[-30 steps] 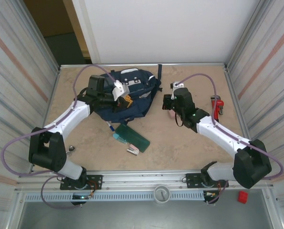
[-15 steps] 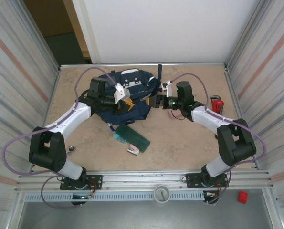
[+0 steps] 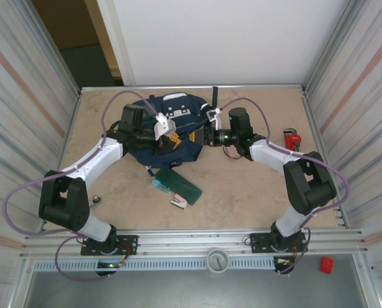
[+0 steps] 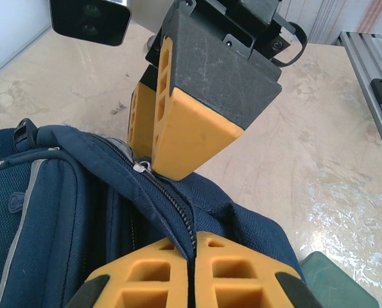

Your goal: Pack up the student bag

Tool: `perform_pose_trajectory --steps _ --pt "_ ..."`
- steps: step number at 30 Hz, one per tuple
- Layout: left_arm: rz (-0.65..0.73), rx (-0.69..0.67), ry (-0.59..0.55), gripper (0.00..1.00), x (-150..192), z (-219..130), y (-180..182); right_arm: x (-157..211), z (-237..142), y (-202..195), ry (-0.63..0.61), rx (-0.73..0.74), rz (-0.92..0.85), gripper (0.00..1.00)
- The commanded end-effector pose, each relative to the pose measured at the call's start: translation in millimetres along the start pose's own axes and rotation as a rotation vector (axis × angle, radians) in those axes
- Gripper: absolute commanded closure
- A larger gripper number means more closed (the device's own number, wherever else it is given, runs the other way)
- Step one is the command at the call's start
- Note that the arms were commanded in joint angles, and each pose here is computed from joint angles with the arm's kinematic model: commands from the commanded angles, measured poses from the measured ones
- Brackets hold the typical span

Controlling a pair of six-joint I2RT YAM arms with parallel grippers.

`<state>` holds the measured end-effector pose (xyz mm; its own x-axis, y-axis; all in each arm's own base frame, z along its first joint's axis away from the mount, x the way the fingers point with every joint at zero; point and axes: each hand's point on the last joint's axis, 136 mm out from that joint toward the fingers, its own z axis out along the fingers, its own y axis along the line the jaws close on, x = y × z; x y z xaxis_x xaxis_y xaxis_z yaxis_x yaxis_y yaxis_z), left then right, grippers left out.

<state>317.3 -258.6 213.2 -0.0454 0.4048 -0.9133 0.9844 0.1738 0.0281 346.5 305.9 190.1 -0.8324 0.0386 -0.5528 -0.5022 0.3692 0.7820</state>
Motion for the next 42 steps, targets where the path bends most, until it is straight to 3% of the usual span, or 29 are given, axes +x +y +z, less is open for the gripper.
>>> perform_pose_trajectory --steps 1,14,19,21,24,27,34,42 --pt "0.115 0.029 -0.089 1.0 -35 -6 -7 -6 0 11 -0.007 -0.03 -0.013 0.57" --pt "0.113 0.02 -0.069 1.0 -33 -3 -6 3 -5 9 0.008 -0.023 -0.001 0.76" --pt "0.112 0.002 -0.048 1.0 -30 -3 -4 5 -10 9 0.003 -0.002 -0.006 0.97" --pt "0.118 -0.009 -0.028 1.0 -27 -4 -4 4 -20 -7 -0.025 0.123 -0.004 1.0" --pt "0.142 -0.052 0.024 1.0 -21 -8 0 -2 -56 -41 -0.07 0.524 -0.07 1.0" --pt "0.159 -0.109 0.086 1.0 -15 -13 7 -6 -86 -44 -0.099 0.797 -0.154 1.0" --pt "0.195 -0.148 0.104 1.0 -12 -17 9 -4 -104 -45 -0.093 1.007 -0.216 1.0" --pt "0.223 -0.169 -0.081 1.0 -36 -53 6 -16 -117 -92 -0.083 1.031 -0.082 1.0"
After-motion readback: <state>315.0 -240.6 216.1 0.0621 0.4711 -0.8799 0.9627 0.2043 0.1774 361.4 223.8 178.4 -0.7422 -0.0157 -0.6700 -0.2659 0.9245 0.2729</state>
